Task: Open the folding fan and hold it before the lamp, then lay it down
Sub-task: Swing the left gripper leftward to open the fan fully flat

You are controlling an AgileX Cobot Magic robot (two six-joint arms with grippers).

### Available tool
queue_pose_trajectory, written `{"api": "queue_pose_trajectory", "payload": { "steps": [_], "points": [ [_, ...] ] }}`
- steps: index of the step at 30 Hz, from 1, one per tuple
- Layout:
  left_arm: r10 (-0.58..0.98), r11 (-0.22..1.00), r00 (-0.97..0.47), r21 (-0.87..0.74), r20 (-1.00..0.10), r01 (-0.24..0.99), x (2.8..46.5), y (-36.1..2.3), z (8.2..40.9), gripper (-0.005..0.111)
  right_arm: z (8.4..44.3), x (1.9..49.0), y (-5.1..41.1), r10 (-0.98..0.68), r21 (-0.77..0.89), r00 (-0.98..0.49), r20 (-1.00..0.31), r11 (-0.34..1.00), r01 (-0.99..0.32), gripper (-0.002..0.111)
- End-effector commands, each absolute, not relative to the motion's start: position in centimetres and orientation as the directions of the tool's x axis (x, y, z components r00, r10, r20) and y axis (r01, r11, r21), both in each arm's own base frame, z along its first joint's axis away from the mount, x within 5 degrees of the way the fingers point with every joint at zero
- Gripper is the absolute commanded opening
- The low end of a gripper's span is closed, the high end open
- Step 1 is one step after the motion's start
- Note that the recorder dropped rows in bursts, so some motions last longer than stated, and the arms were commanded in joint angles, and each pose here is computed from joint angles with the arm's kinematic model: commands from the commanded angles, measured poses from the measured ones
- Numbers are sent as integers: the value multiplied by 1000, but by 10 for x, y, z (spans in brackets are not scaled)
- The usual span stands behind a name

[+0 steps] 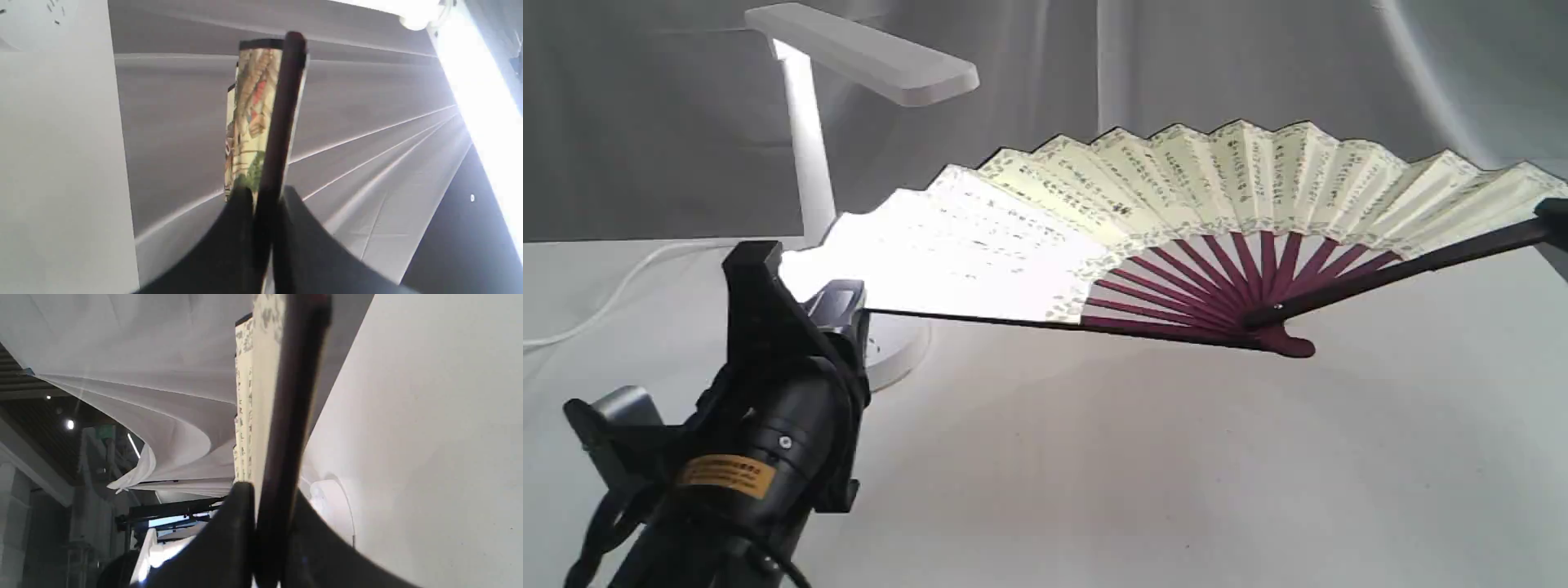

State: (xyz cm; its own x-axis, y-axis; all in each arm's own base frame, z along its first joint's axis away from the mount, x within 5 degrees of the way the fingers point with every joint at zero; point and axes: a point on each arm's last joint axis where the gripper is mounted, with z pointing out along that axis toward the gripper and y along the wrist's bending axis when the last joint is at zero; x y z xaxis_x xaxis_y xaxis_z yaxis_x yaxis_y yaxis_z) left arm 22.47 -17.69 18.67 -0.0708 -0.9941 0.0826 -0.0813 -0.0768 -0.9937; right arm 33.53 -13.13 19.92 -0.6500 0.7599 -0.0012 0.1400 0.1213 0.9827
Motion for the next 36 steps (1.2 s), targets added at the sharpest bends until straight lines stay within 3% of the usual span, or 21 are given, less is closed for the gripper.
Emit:
{"api": "queue_pose_trajectory", "payload": {
  "steps": [1, 6, 21, 36],
  "points": [
    [-992, -126, 26, -992, 125, -29, 218, -158, 197, 0, 196, 336, -127, 762, 975, -644, -70, 188, 117, 0],
    [-994, -103, 29, -994, 103, -19, 208, -144, 205, 0, 199, 344, -105, 723, 977, -687, -76, 193, 95, 0],
    [-982, -181, 55, -983, 182, 20, 178, -104, 221, 0, 246, 338, -82, 694, 973, -699, -172, 229, -11, 0],
    [-976, -211, 54, -977, 213, 37, 176, -102, 227, 0, 256, 336, -81, 707, 976, -686, -172, 214, -25, 0]
  ]
}}
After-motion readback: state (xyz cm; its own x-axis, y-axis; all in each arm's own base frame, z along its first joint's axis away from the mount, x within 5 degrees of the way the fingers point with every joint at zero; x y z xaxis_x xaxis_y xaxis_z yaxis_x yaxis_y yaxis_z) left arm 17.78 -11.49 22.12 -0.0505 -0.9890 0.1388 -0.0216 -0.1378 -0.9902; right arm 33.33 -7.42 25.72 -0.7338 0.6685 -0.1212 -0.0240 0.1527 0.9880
